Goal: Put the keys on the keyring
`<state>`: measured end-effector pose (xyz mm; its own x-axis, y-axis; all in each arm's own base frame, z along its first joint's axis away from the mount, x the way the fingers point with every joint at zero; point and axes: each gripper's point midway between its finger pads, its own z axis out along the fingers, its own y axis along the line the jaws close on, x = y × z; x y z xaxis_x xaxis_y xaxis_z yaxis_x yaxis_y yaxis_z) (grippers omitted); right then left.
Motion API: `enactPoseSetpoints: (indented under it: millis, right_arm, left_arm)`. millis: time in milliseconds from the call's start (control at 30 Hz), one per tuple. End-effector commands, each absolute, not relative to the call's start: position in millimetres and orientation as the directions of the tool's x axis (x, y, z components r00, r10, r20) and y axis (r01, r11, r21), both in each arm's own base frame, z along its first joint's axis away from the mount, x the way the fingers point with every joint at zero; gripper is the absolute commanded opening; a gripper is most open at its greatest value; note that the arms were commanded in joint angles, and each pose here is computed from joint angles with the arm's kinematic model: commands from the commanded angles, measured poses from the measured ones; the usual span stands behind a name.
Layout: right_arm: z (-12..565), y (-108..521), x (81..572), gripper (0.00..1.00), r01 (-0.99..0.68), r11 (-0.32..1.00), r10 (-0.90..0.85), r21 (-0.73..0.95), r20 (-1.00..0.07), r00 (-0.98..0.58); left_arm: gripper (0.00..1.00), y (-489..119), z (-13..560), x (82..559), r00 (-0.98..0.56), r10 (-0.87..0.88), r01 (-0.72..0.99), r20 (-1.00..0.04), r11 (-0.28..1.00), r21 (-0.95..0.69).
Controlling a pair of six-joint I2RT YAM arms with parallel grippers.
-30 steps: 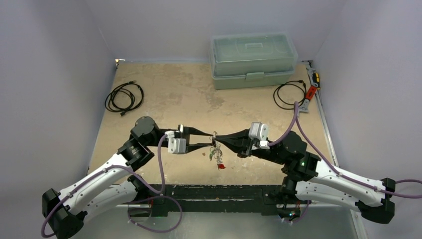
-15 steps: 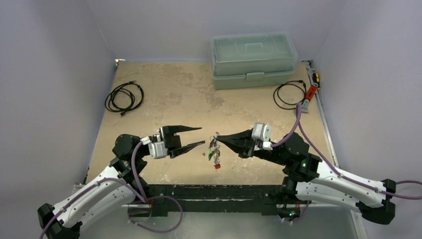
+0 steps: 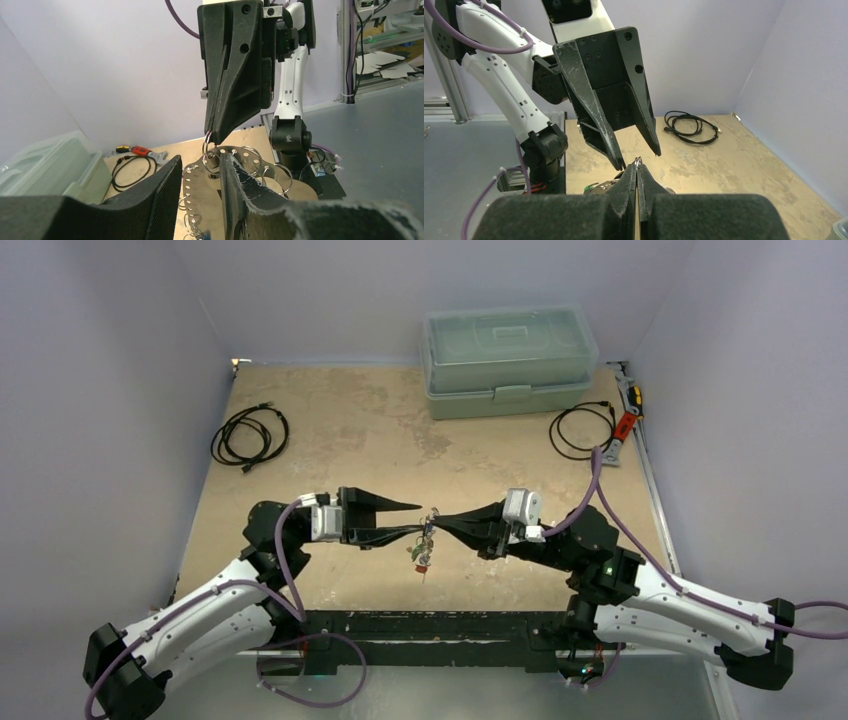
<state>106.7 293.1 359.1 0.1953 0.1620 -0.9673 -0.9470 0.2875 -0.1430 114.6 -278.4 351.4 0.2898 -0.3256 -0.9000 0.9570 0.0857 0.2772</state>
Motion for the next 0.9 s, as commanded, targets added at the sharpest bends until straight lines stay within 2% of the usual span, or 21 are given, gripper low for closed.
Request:
enactPoseSetpoints:
  millis: [0,67,233,333,667,867]
  right_arm:
    - [402,287,97,0.0,-0.948,0.277,0.292,-0.156,-0.926,0.238]
    - [402,288,97,0.0,-0.949,0.274,0.291,-0.157,-0.927,0.237]
    - [403,288,96,0.0,-0.951,0.266,0.291,-0.156,-0.928,0.234]
    - [402,289,95,0.0,-0.953,0.261,0.29,-0.155,-0.929,0.231]
    - [412,285,95,0.0,-0.95,0.269,0.31,-0.157,-0.92,0.24]
    - [413,285,93,0.0,-0.957,0.258,0.311,-0.135,-0.926,0.215]
  left_arm:
    - [0.32,-278,362,105,0.296,-0.355,0.953,-0.887,0.042,0.301]
    - [0.29,-280,358,105,0.286,-0.345,0.955,-0.894,0.027,0.295]
    - [0.08,-283,353,108,0.287,-0.326,0.955,-0.901,0.023,0.296]
    - [0.01,-283,353,109,0.298,-0.32,0.952,-0.899,0.028,0.305]
    - [0.0,-286,343,115,0.314,-0.272,0.947,-0.91,0.03,0.318]
    - [0.01,-290,344,113,0.296,-0.309,0.951,-0.904,0.006,0.309]
